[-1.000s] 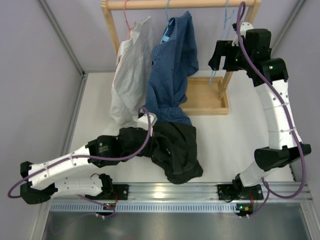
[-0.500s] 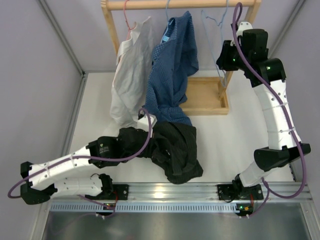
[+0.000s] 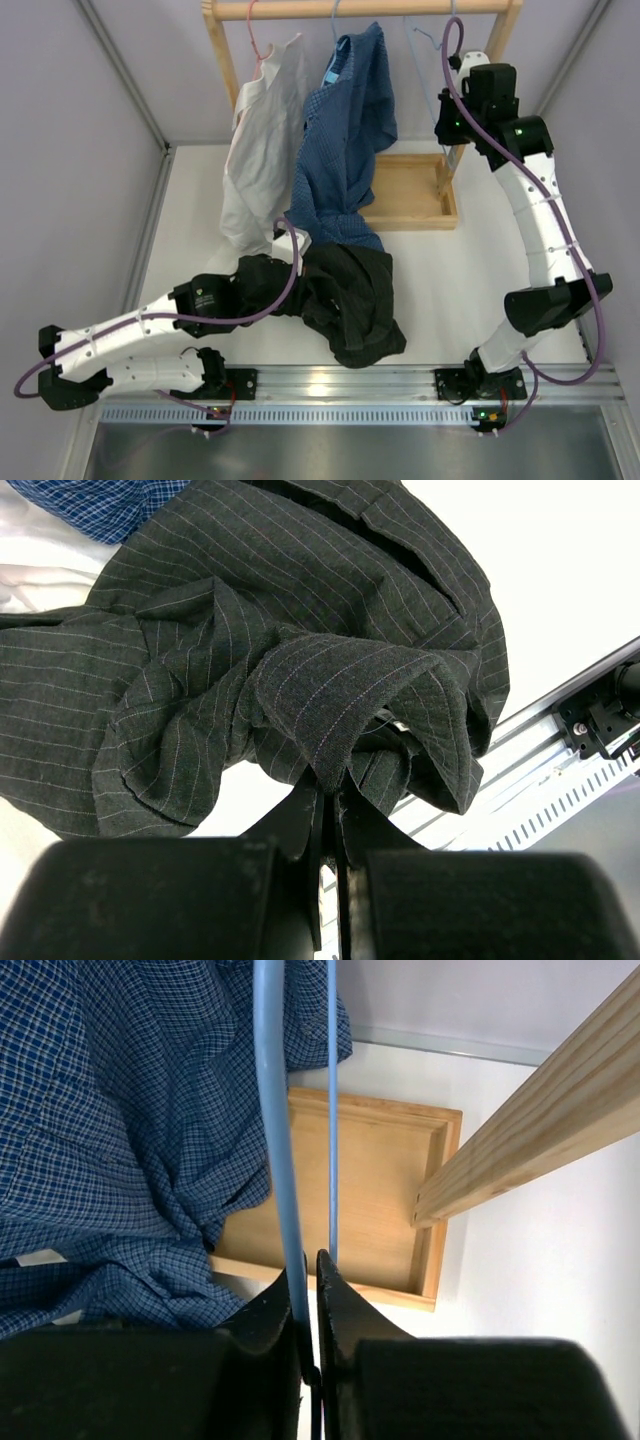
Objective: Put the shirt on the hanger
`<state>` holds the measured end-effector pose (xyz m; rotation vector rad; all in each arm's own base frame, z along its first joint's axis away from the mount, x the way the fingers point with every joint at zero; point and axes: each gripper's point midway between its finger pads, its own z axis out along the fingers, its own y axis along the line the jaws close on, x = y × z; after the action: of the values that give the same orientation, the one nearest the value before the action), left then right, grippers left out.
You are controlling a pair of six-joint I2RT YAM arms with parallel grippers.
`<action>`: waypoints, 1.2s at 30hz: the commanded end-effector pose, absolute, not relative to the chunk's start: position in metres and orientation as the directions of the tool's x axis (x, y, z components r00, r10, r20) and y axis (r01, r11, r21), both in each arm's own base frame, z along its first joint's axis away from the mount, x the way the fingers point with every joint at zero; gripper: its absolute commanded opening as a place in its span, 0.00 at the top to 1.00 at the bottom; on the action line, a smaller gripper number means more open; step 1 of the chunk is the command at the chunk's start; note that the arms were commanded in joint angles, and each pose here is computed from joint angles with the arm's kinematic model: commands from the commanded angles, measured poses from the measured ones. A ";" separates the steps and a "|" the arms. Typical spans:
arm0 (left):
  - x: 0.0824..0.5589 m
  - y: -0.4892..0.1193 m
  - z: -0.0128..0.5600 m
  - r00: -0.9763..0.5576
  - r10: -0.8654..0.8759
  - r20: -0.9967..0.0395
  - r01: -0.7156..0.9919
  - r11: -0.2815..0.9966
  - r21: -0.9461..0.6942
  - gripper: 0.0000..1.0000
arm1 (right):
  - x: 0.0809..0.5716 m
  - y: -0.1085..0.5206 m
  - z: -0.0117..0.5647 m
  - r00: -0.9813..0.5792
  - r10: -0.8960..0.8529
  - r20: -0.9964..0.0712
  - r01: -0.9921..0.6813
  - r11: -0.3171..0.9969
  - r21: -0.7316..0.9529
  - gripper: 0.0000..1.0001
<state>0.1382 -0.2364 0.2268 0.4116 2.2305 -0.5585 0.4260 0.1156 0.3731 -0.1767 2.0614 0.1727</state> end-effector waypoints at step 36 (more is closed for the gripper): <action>0.149 -0.234 0.243 -0.600 0.028 -0.800 0.424 0.859 -0.287 1.00 | 0.380 0.126 0.525 -0.058 0.017 -0.998 -0.326 0.945 0.035 1.00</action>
<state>0.1422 -0.2315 0.2297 0.3746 2.2124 -0.5453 0.3931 0.1200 0.4670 -0.2267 1.7986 0.2476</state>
